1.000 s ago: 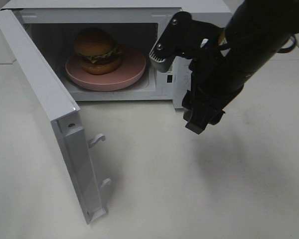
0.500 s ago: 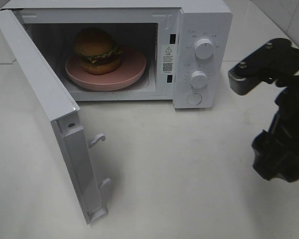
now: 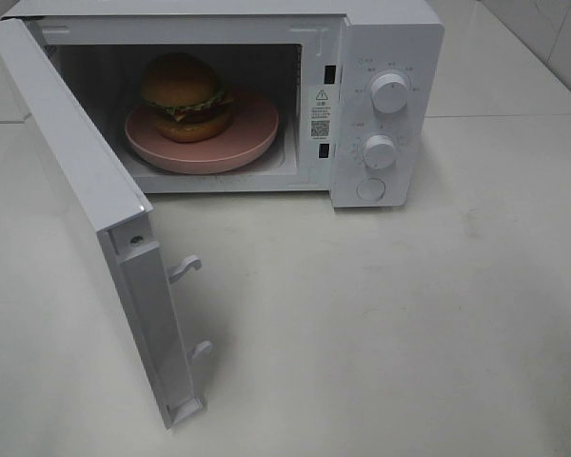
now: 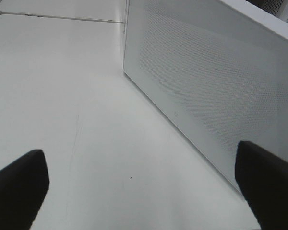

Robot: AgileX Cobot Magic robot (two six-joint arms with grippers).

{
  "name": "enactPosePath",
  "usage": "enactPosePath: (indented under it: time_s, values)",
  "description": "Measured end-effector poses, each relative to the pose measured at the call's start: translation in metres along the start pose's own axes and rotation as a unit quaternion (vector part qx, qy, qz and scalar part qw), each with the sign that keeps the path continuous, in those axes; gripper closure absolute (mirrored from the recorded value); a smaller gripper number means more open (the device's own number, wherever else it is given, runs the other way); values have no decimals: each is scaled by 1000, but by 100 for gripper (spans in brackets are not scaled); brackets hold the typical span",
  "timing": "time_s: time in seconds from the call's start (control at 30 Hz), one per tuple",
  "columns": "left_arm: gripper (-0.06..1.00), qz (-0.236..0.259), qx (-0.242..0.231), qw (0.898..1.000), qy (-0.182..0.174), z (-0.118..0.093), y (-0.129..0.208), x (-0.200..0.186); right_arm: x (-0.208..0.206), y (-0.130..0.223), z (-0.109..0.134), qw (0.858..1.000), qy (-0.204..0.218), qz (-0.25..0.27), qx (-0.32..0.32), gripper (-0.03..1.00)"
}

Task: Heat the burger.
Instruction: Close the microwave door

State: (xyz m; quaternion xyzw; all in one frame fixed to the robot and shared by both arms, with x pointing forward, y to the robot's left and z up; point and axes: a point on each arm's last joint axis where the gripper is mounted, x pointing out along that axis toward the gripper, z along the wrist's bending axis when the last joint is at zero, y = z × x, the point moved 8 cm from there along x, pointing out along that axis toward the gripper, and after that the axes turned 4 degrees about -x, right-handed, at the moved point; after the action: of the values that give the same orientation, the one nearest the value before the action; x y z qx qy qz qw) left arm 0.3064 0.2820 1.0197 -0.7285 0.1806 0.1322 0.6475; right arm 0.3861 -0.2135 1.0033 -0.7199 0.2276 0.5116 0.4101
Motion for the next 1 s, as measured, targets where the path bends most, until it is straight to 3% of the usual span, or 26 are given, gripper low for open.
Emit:
enactPosePath:
  time_s: [0.37,0.57,0.77,0.83,0.9,0.93,1.0]
  values:
    - [-3,0,0,1000,0,0,0,0,-9,50,-5,998,-1,-57,16,21]
    - [-3,0,0,1000,0,0,0,0,-6,80,-21,991,35,-84,93,21]
    - [-3,0,0,1000,0,0,0,0,-22,85,-35,973,75,-158,153,21]
    - [-3,0,0,1000,0,0,0,0,-32,88,-39,959,96,-196,179,21]
    - [-3,0,0,1000,0,0,0,0,-34,90,-41,955,103,-206,188,21]
    - [-3,0,0,1000,0,0,0,0,-41,93,-43,944,118,-230,203,21]
    - [-3,0,0,1000,0,0,0,0,-44,95,-43,940,123,-239,208,21]
